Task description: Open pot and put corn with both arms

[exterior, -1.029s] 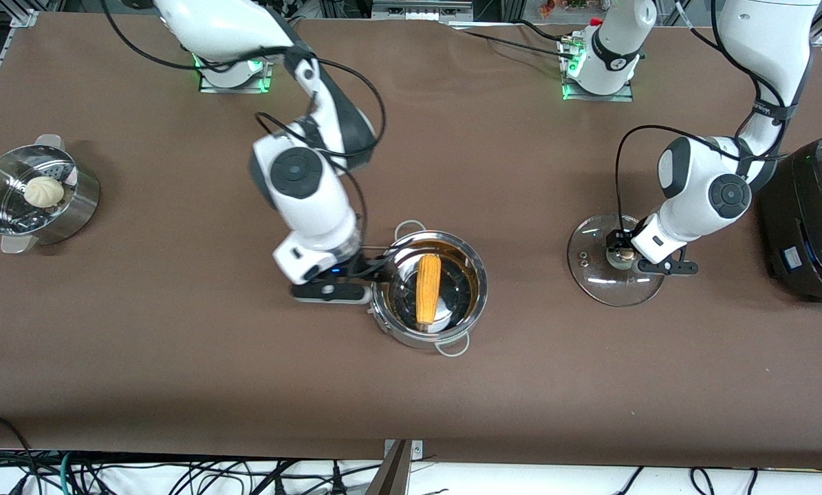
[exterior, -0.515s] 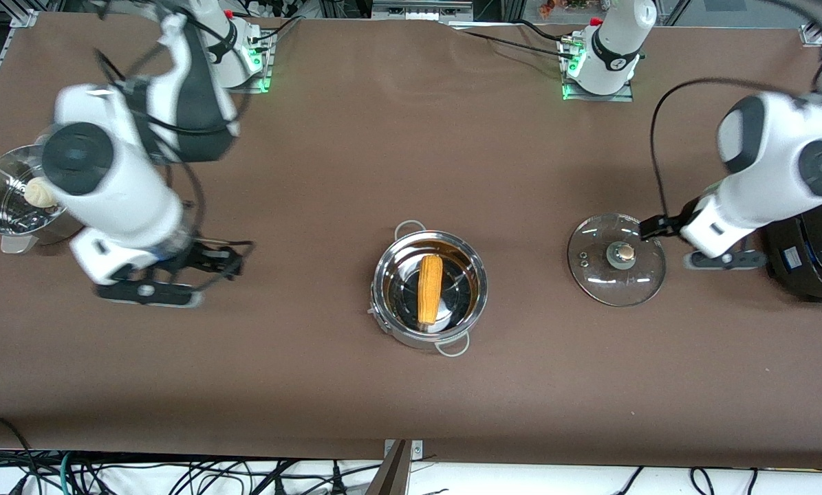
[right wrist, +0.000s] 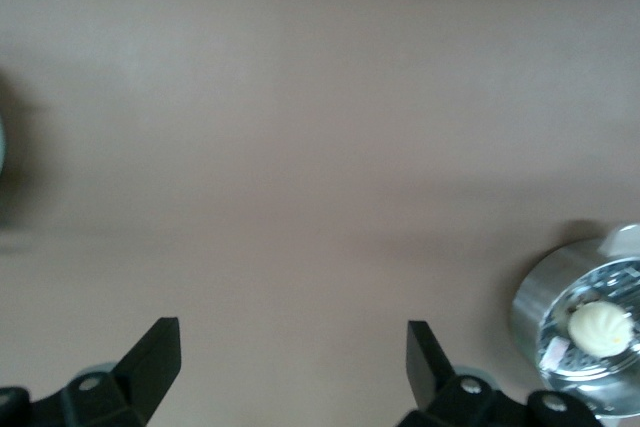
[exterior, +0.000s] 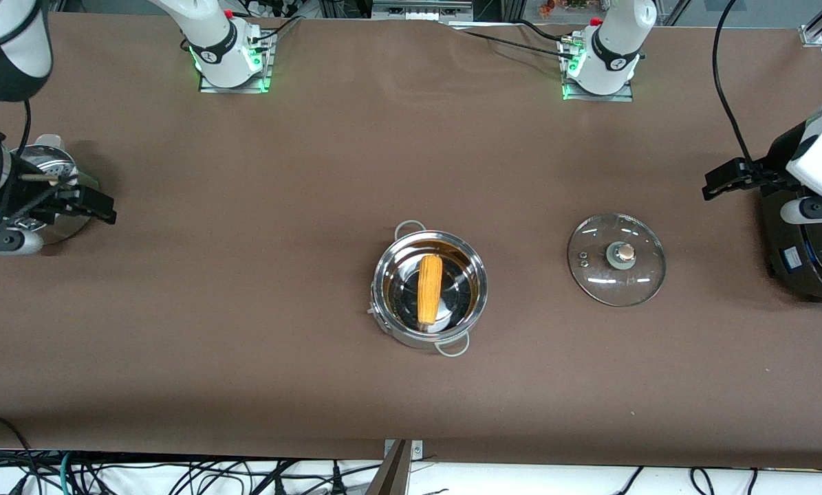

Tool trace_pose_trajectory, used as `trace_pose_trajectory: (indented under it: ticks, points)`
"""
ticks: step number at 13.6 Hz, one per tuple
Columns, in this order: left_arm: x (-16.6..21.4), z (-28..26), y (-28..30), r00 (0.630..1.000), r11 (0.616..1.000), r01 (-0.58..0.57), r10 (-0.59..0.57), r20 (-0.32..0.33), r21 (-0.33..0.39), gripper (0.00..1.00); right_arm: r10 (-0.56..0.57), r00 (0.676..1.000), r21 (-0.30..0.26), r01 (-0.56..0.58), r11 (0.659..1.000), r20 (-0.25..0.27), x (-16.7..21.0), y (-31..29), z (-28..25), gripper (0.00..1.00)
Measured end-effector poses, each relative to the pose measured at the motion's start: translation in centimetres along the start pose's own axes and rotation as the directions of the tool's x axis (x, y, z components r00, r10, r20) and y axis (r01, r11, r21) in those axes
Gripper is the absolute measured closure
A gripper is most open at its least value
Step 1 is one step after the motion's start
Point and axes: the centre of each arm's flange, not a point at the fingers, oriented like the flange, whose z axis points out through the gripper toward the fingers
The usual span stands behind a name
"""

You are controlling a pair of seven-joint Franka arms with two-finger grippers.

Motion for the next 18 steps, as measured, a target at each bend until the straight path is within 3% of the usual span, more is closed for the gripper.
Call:
trace_pose_trajectory:
  ticks: [3,8,11,14,18]
  points:
    - [0.2,-0.2,0.0,0.999,1.0,0.029,-0.029,0.016,0.001,0.0,-0.006,1.0,0.032,0.006,0.999,0.007,-2.4,0.4,1.8,0.0]
    - [-0.3,-0.5,0.7,0.998,0.999,0.044,-0.044,0.046,0.006,0.0,0.052,0.998,0.025,-0.051,0.998,-0.022,-6.6,4.0,0.4,0.0]
    - [-0.4,-1.5,0.7,0.998,0.999,0.054,-0.054,0.032,0.004,0.0,0.043,0.998,-0.023,-0.044,0.999,-0.036,-7.1,4.1,-0.4,0.0]
    - [-0.5,-1.3,0.7,0.997,0.998,0.057,-0.057,0.045,0.006,0.0,0.042,0.998,-0.023,-0.043,0.999,-0.036,-7.1,4.0,-0.4,0.0]
    - [-0.5,-1.3,0.7,0.997,0.998,0.057,-0.058,0.047,0.007,0.0,0.063,0.997,0.021,-0.063,0.998,-0.04,-7.1,4.2,-0.4,0.0]
